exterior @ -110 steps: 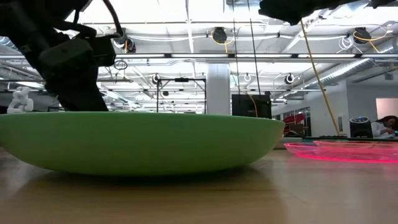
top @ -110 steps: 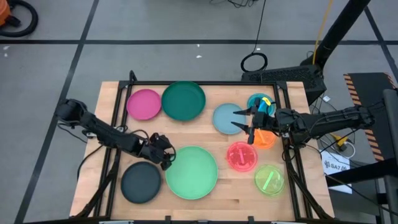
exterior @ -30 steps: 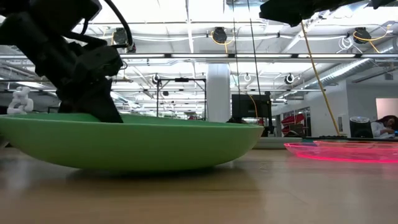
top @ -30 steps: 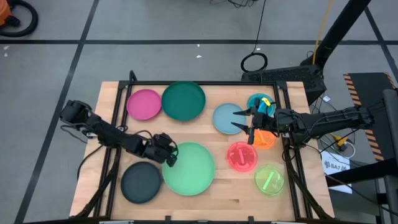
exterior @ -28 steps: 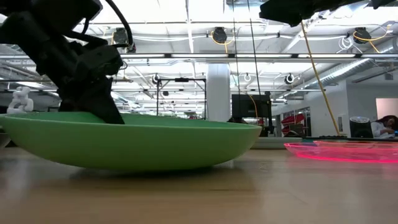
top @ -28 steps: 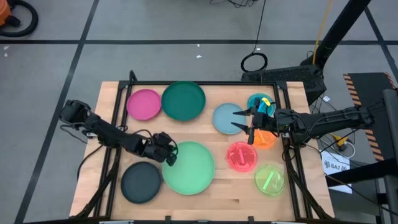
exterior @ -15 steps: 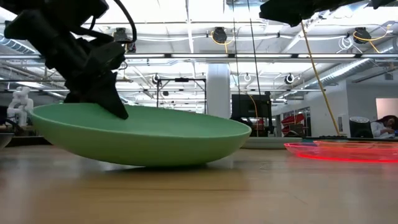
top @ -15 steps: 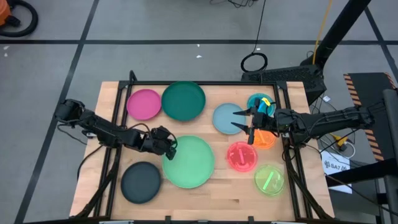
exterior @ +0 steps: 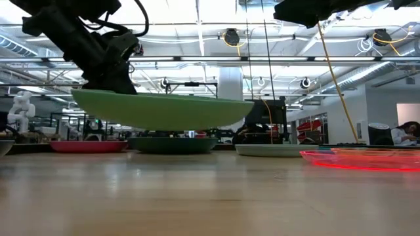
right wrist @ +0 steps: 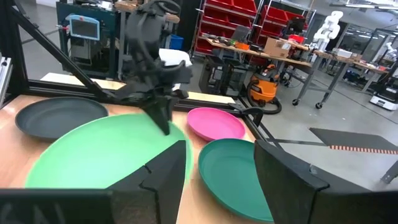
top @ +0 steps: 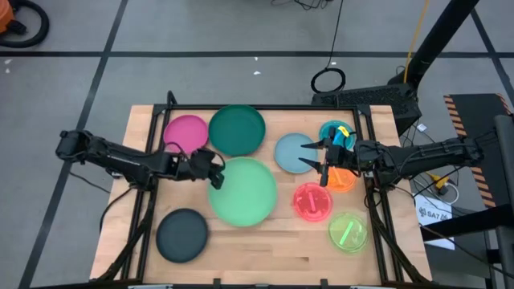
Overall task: Stack plastic plates
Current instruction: Stack the light green plate on the dark green plate
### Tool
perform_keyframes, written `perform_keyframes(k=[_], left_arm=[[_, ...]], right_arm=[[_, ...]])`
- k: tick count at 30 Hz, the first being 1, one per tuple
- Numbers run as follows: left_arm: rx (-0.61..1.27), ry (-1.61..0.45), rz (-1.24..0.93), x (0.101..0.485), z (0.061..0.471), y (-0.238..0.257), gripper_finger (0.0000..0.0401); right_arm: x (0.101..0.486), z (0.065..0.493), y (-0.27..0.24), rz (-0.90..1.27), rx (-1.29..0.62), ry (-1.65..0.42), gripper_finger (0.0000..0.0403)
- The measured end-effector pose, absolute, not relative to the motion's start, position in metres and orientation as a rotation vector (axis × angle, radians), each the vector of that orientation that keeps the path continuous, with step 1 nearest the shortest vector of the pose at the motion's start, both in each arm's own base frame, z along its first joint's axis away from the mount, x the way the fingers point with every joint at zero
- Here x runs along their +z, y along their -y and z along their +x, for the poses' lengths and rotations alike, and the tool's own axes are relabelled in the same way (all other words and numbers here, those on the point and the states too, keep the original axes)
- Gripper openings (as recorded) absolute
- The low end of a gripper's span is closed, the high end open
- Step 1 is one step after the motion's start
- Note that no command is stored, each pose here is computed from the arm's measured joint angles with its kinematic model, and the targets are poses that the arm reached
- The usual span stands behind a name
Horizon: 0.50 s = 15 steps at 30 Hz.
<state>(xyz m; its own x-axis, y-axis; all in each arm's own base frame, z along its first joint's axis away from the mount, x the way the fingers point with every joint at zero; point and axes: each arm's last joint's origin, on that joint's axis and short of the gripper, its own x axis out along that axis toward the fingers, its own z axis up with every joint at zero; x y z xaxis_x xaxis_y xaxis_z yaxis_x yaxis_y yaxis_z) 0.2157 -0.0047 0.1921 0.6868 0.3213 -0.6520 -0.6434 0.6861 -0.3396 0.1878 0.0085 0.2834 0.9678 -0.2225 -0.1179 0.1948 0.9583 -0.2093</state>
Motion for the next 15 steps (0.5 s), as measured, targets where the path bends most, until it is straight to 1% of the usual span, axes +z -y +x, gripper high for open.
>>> perform_keyframes(k=[6,10,15], left_arm=[[0.660,-0.613,-0.560,0.199,0.203,-0.027,0.0011],[0.692,-0.618,-0.577,0.203,0.199,-0.052,0.0011],[0.752,-0.605,-0.522,0.234,0.197,-0.081,0.0011]], right_arm=[[0.284,0.188,-0.008,-0.201,-0.213,-0.140,0.0183],[0.284,0.188,-0.008,-0.201,-0.216,-0.134,0.0183],[0.284,0.187,-0.006,-0.204,-0.290,-0.140,0.0183]])
